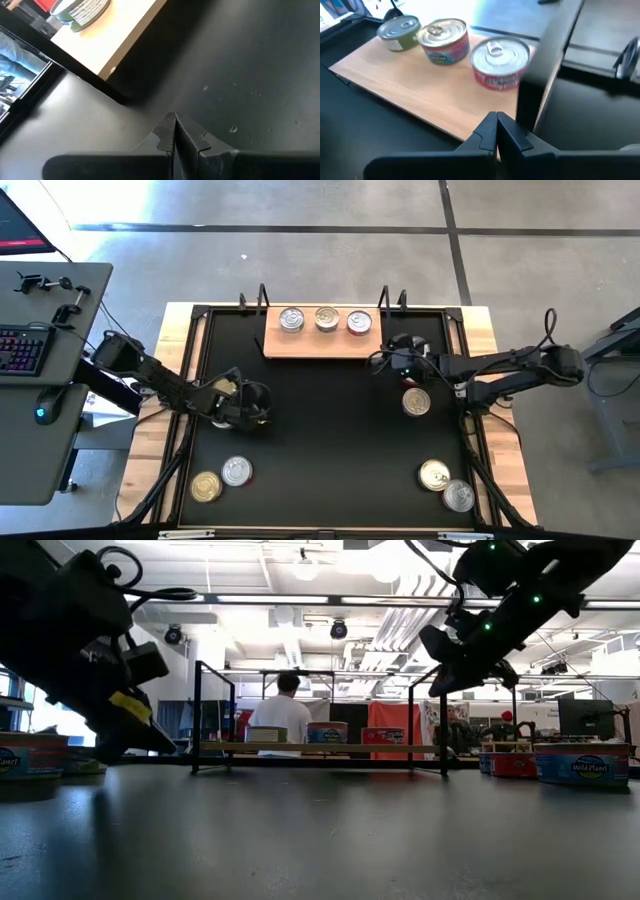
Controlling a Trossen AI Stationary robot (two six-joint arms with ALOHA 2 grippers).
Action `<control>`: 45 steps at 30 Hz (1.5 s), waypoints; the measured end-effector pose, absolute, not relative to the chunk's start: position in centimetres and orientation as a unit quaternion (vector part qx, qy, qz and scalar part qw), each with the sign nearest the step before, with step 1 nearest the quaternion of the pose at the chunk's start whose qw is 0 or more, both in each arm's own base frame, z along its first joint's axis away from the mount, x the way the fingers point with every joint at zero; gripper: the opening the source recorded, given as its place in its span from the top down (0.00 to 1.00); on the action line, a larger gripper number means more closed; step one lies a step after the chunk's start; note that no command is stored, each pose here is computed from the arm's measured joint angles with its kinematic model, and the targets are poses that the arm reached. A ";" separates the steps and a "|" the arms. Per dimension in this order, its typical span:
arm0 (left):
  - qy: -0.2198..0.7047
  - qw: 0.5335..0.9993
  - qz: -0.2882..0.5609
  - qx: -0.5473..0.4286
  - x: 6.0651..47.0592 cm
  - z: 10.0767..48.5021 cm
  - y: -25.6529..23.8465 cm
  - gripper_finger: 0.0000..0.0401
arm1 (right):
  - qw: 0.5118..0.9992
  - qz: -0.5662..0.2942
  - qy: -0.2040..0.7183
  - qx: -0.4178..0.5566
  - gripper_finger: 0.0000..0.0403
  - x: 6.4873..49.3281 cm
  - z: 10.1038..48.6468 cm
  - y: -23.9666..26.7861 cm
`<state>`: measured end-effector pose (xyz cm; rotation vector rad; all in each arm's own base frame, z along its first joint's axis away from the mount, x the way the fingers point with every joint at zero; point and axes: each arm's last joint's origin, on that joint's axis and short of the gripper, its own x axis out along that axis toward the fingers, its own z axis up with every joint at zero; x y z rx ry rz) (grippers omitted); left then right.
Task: Stack canned seafood by type on shelf
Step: Adjust the shelf on the table, then put the green tuna can on the shelf
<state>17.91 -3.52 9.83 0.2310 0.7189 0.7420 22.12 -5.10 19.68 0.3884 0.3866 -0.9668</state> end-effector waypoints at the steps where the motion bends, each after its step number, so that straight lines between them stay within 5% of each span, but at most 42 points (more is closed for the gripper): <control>1: 0.341 0.864 0.354 0.110 17.9 9.8 -3.4 1.00 | 0.851 -0.459 0.182 0.179 1.00 22.2 19.9 -5.1; 10: 0.323 0.878 0.341 0.096 18.3 10.0 -3.8 1.00 | 0.868 -0.446 0.162 0.148 1.00 21.4 22.8 -4.4; 25: 0.201 0.968 0.122 0.093 21.5 13.2 -5.8 1.00 | 0.936 -0.298 0.122 0.144 1.00 20.5 24.3 4.5; 34: 0.129 0.982 0.117 0.078 22.1 14.7 -6.0 1.00 | 0.959 -0.269 0.059 0.069 1.00 18.8 25.8 9.3; 45: 0.088 0.989 0.110 0.054 23.4 16.6 -6.5 1.00 | 0.956 -0.275 0.091 0.037 1.00 19.4 23.8 10.3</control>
